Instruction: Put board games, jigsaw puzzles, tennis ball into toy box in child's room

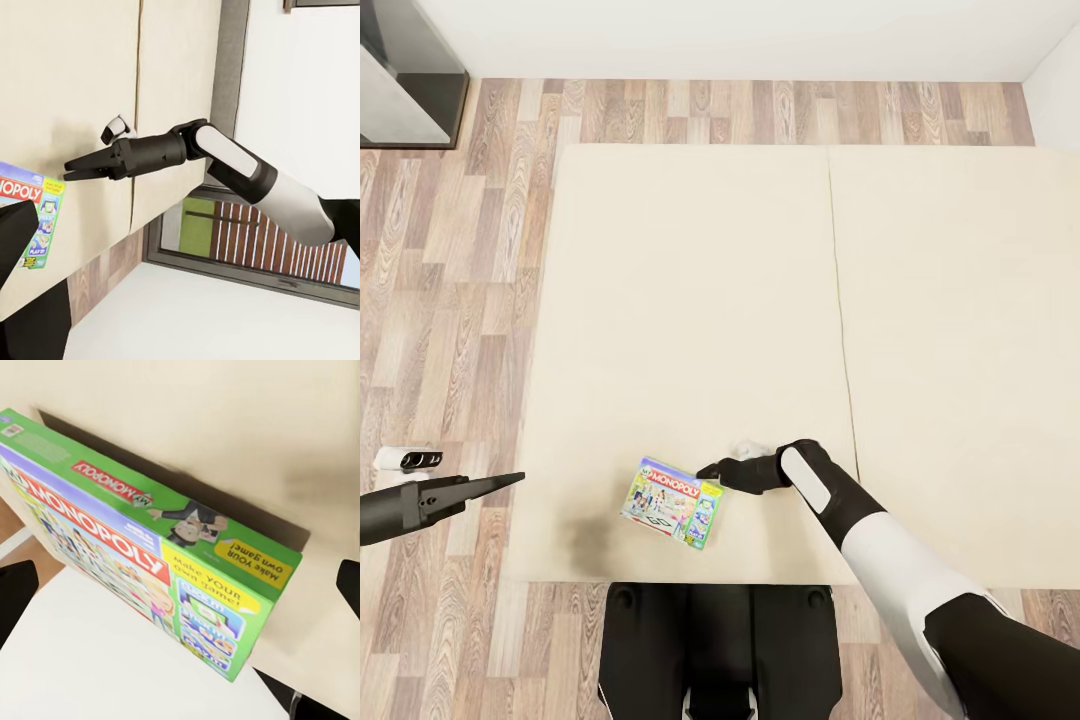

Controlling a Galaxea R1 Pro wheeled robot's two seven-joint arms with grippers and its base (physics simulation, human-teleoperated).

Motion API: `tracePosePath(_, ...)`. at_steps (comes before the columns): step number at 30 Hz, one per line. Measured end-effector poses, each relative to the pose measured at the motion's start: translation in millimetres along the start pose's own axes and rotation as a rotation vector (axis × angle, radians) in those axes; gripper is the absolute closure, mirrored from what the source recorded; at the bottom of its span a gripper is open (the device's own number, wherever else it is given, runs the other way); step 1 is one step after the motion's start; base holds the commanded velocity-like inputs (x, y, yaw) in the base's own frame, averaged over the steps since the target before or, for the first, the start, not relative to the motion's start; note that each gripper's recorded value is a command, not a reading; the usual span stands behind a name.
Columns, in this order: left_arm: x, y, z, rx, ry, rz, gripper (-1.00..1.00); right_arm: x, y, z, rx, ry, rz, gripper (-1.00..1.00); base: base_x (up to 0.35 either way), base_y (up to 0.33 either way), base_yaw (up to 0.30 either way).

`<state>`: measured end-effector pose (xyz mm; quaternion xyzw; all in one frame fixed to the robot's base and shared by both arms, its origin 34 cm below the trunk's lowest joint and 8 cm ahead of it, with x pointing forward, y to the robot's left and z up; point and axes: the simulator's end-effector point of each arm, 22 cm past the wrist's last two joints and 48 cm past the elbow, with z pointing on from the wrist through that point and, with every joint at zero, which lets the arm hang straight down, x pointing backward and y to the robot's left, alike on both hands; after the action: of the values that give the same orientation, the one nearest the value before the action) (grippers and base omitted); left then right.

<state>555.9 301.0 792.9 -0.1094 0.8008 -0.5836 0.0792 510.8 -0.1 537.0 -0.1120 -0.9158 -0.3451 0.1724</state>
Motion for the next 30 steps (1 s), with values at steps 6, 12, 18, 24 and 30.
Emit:
tracePosePath(6, 0.1, 0.1, 0.1, 0.000, 0.000, 0.000, -1.00, 1.6, 0.6, 0.7, 0.001, 0.006, -0.001, -1.00, 0.000, 0.000, 0.000)
tracePosePath(12, 0.2, 0.1, 0.2, 0.000, 0.001, 0.000, -1.00, 13.4, -6.5, 7.0, 0.014, 0.033, 0.018, -1.00, 0.000, 0.000, 0.000)
tracePosePath(18, 0.1, -0.2, 0.0, 0.000, 0.000, 0.000, -1.00, 31.0, -18.7, 14.5, 0.030, 0.070, 0.059, -1.00, 0.000, 0.000, 0.000)
tracePosePath(24, 0.0, -0.3, -0.2, 0.001, 0.000, 0.000, -1.00, 33.0, -22.6, 16.1, 0.038, 0.069, 0.063, -1.00, 0.000, 0.000, 0.000)
tracePosePath(30, 0.0, -0.2, -0.2, 0.000, -0.001, 0.000, -1.00, 33.4, -23.3, 16.7, 0.041, 0.068, 0.062, -1.00, 0.000, 0.000, 0.000)
